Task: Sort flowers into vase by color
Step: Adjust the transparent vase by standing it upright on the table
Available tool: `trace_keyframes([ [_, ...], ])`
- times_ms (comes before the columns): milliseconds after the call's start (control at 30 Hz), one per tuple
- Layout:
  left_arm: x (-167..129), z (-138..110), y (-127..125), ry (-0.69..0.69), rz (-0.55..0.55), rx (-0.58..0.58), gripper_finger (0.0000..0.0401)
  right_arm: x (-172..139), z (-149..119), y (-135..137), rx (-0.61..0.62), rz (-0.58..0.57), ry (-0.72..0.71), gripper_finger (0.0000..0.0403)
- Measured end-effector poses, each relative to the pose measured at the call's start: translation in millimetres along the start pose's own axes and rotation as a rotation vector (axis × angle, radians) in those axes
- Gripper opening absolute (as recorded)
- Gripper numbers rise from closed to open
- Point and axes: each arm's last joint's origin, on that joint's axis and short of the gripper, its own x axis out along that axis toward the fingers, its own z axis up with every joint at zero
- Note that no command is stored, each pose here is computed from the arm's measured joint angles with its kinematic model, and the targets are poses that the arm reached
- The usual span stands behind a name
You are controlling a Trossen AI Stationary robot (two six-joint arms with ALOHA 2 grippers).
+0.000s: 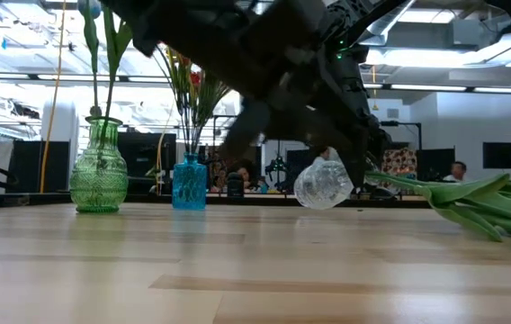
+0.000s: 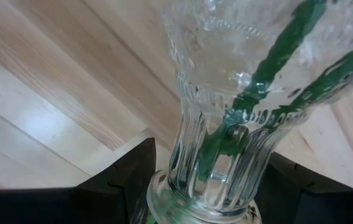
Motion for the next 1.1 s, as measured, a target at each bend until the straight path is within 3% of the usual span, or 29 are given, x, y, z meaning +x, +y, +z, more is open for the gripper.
trace_keyframes([
  [133, 12.2, -1.3, -3.5, -0.041, 0.057, 0.039, 0.016, 0.0, 0.1, 0.1, 0.0, 0.001, -0.001, 0.024],
  [367, 30.1, -10.8, -19.4, 0.001, 0.086, 0.201, 0.016, 0.1, -3.1, -2.5, 0.006, -0.038, 0.025, 0.024],
  [567, 30.6, -18.4, -29.3, 0.075, -0.001, 0.175, 0.016, 0.1, -3.7, -1.5, -0.017, -0.02, 0.035, 0.024],
  [833, 31.6, -18.1, -27.9, -0.012, -0.047, 0.134, 0.016, 1.5, -8.6, 6.3, -0.11, -0.026, 0.043, 0.024],
  [1100, 32.6, -29.1, -31.2, 0.095, -0.091, 0.288, 0.016, 1.9, -8.6, 8.5, -0.126, -0.024, 0.034, 0.0241],
])
